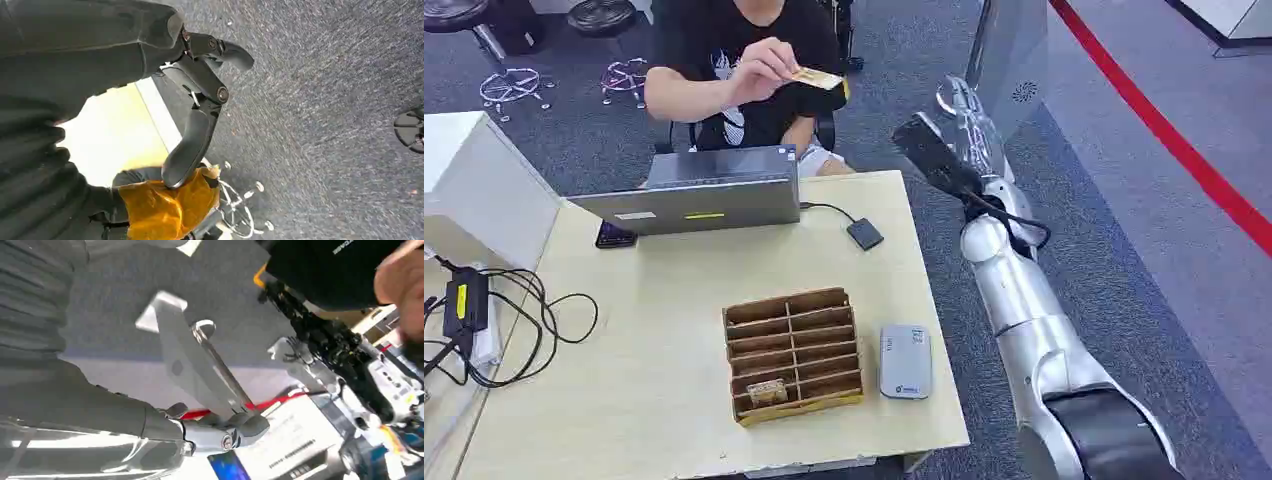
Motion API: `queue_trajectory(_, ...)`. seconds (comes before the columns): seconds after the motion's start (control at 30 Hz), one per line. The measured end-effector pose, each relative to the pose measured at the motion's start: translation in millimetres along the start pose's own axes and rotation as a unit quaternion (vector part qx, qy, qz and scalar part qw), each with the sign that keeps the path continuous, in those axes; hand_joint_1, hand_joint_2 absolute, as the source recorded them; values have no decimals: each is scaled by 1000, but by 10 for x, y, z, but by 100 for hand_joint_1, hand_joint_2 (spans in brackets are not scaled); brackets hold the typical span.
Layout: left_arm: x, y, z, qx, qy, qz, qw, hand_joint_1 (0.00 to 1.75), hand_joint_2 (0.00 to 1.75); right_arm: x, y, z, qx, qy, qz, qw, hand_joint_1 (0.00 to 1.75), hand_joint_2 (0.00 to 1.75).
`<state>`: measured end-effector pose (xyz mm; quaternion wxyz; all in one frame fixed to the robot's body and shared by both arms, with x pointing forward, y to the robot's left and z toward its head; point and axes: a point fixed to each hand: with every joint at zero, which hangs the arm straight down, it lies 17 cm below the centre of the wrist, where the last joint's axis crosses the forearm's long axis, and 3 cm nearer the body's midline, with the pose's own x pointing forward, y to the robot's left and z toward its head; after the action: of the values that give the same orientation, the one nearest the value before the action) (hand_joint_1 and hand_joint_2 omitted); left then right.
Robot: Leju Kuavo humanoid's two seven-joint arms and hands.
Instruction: Pass the card to the sensor for recognition and then transmit it.
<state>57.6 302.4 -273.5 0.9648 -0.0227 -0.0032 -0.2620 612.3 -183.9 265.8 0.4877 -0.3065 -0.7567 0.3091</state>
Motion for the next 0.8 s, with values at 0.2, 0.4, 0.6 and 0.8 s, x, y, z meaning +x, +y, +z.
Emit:
queue_trajectory(0.2, 52, 10, 11, -2, 0, -19, 1000, 0, 175, 273, -73, -259, 0, -25, 102, 994, 169, 175)
queue_trajectory(0.4, 98, 29, 21, -1, 2, -41, 999, 0, 175, 505, -247, -486, -21, -49, 199, 978, 173, 175)
queue_trajectory(0.6, 153, 43, 32, -1, 3, -61, 998, 0, 175, 757, -475, -685, -52, -79, 295, 951, 175, 175)
queue_trajectory(0.8, 215, 58, 44, 0, 3, -72, 997, 0, 175, 1035, -757, -851, -94, -112, 384, 912, 175, 175)
